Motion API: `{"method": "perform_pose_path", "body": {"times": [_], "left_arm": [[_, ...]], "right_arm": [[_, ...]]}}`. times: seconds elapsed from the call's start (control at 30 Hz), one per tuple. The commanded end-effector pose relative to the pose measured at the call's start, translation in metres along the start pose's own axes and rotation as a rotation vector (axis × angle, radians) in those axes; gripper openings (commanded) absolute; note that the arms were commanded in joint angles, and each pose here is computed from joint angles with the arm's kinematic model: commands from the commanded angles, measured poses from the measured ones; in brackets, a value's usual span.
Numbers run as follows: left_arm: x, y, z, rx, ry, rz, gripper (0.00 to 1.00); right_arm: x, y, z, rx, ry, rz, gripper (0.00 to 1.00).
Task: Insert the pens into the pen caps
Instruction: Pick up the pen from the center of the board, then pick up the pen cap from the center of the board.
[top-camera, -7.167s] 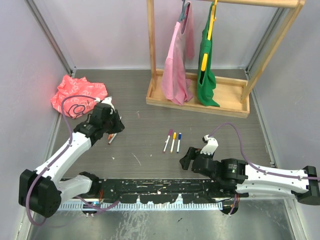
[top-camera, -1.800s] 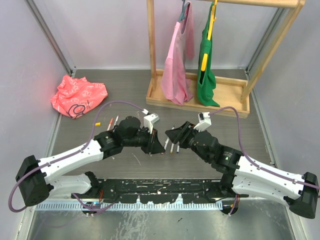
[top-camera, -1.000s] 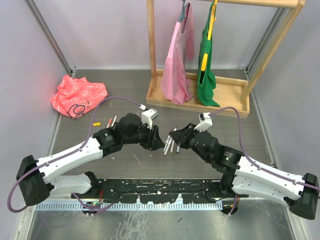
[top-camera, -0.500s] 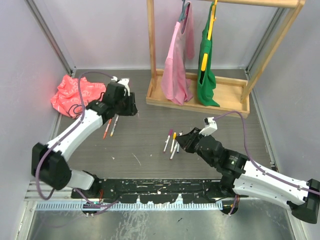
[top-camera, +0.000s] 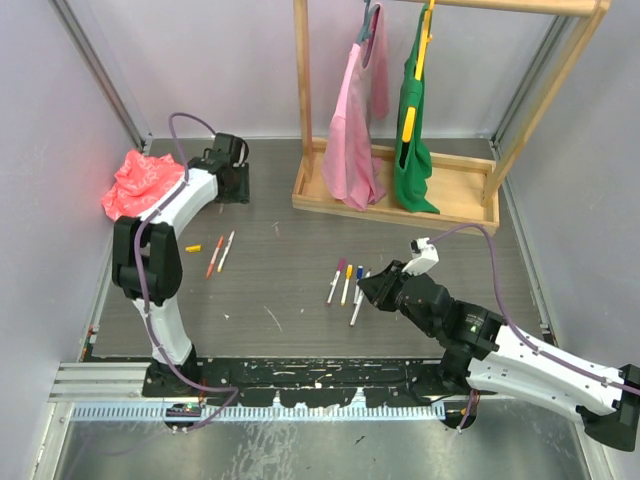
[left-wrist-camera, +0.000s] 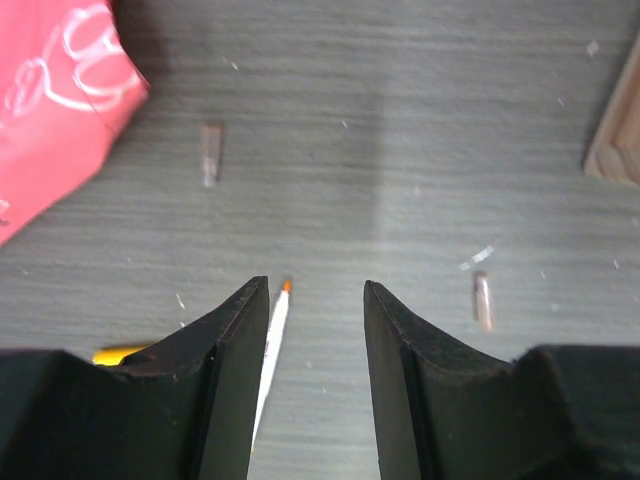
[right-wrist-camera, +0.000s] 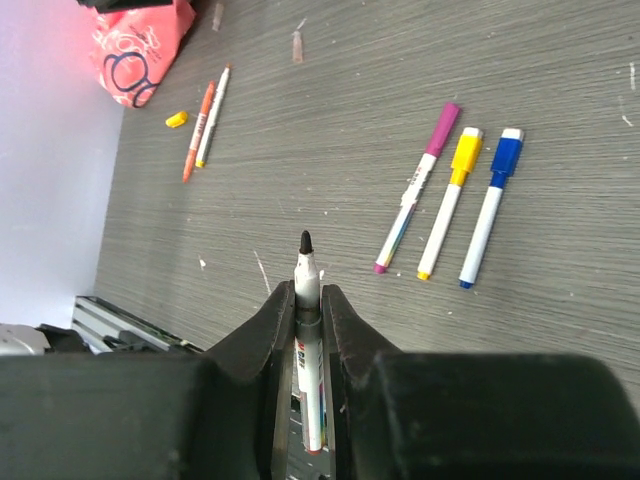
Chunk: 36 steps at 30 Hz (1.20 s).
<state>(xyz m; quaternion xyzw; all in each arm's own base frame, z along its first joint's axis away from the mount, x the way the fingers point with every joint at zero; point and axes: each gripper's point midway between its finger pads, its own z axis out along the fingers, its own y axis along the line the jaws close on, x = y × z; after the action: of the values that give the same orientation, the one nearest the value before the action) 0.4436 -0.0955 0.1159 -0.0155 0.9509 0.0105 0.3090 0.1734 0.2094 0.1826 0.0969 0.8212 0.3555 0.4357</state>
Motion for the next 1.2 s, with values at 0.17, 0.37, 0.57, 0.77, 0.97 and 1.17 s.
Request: {"method": "perform_pose_path", "body": {"times": [0.17, 0.37, 0.57, 0.77, 0.97, 1.17], "left_arm": [[-0.030, 0.023, 0.039, -0.072, 0.026, 0.017, 0.43], [-0.034, 0.033, 0.062, -0.094, 0.057, 0.010, 0.42], [-0.034, 0.047, 0.078, -0.136, 0.092, 0.021, 0.43], [-0.038, 0.067, 0.089, -0.195, 0.115, 0.033, 0.42], [-0.040, 0.085, 0.092, -0.243, 0.133, 0.034, 0.41], [-0.045, 0.097, 0.090, -0.294, 0.127, 0.053, 0.42]], "right_arm": [[-0.019, 0.001, -0.010, 0.026, -0.039, -0.084, 0.00], [-0.019, -0.003, -0.011, 0.042, -0.040, -0.097, 0.00], [-0.017, -0.008, -0.011, 0.051, -0.038, -0.099, 0.00], [-0.021, -0.009, -0.012, 0.062, -0.053, -0.105, 0.00], [-0.021, -0.008, -0.010, 0.070, -0.047, -0.128, 0.00], [-0.020, -0.008, -0.008, 0.076, -0.042, -0.135, 0.00]]}}
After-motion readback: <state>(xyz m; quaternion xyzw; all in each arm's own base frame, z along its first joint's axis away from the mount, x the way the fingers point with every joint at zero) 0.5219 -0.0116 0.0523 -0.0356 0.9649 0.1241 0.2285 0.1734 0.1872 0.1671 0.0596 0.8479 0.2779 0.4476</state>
